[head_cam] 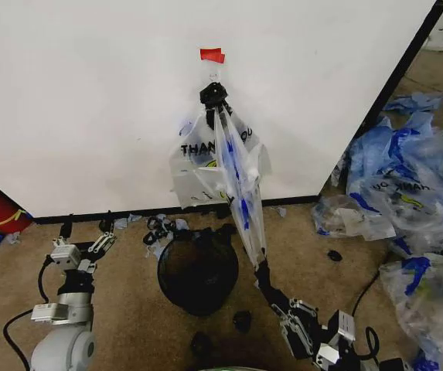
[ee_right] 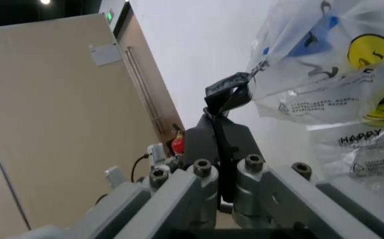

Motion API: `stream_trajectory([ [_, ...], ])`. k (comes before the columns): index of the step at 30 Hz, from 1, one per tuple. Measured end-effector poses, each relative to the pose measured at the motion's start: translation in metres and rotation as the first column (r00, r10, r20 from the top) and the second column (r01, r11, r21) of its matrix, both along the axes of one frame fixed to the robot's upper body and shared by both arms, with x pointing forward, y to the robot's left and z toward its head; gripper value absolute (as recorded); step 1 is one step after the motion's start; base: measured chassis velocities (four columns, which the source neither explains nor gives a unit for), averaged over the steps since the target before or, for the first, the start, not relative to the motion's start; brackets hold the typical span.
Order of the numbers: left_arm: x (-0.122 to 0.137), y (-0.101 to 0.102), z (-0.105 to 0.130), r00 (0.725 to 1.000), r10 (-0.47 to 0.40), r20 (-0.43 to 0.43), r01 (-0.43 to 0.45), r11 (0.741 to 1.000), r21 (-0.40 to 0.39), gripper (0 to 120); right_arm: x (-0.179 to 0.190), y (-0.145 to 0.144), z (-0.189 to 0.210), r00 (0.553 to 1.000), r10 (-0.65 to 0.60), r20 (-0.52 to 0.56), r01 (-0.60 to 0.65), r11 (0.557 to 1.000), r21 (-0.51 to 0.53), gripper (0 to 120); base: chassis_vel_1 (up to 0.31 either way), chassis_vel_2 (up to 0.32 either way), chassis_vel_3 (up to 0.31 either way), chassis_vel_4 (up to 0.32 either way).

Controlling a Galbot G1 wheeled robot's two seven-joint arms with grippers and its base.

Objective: Pick up the garbage bag from the wall and place it over the trash bin.

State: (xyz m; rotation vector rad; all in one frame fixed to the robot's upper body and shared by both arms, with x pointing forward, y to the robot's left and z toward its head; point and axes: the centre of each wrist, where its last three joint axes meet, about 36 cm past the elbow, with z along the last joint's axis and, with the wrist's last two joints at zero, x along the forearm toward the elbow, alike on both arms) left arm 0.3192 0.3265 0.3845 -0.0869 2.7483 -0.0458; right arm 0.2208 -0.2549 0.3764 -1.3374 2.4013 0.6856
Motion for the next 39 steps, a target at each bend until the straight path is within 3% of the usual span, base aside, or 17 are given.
stream_trajectory([
  [30,0.009,0.004,-0.009,1.000,-0.002,-0.008,0.002,1.000,-0.005,97,-0.040,-0.003,-0.021,0.997,0.035,-0.063,-0.037,0.999,-0.027,0,0.000,0.000,0.000,0.000],
  [39,0.010,0.000,-0.008,1.000,-0.010,-0.011,0.010,1.000,-0.008,97,0.014,-0.002,-0.014,0.998,-0.054,0.012,0.054,0.998,-0.023,0,0.000,0.000,0.000,0.000],
])
